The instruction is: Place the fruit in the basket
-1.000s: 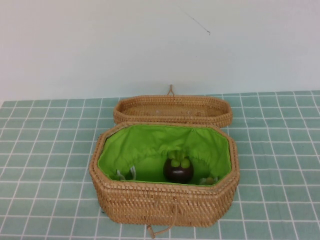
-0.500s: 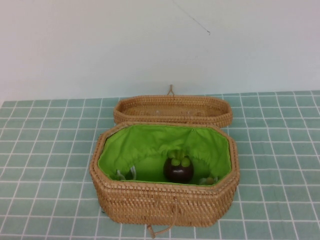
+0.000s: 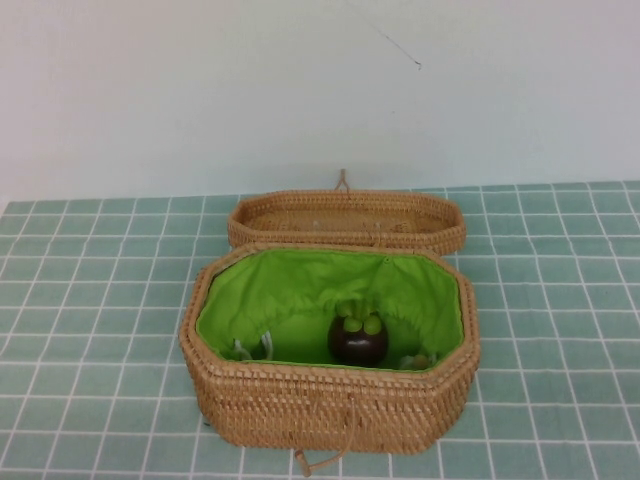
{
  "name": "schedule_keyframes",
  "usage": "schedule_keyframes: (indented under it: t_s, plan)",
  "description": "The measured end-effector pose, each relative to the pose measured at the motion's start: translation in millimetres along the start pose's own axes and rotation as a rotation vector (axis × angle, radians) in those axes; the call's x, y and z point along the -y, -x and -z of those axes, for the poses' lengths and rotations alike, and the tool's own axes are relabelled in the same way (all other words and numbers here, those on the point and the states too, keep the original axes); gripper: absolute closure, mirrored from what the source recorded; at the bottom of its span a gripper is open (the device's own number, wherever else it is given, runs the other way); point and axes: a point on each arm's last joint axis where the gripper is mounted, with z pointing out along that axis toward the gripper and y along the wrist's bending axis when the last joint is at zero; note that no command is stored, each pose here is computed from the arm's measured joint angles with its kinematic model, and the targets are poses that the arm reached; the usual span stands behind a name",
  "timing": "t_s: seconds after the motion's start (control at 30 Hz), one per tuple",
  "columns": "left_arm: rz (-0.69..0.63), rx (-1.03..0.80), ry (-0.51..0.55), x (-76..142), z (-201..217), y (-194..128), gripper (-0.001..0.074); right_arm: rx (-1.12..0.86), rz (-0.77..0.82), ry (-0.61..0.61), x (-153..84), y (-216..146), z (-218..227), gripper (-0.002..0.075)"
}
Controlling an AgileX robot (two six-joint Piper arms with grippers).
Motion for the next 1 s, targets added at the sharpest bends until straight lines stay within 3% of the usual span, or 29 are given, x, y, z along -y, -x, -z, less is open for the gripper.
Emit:
schedule_keyframes:
  t_s: [0.2, 0.43, 0.67, 0.8, 1.0]
  plan:
    - [0.000, 0.000, 0.000, 0, 0, 0, 0.0736, -0.009, -0.005, 0.037, 10, -50, -10, 0.0727]
    - [0.000, 0.000, 0.000, 0, 0, 0, 0.0736, -0.033, 0.178, 0.100, 6, -51, -9, 0.0727]
    - [0.000, 0.014, -0.003, 0, 0, 1, 0.0737, -0.242, 0.314, 0.067, 12, -70, -7, 0.0727]
    - [0.000, 0.000, 0.000, 0, 0, 0, 0.0737, -0.349, 0.334, 0.049, 16, -79, -4, 0.0727]
    - [0.000, 0.000, 0.000, 0, 0, 0, 0.0737, -0.351, 0.334, 0.048, 16, -79, -4, 0.0727]
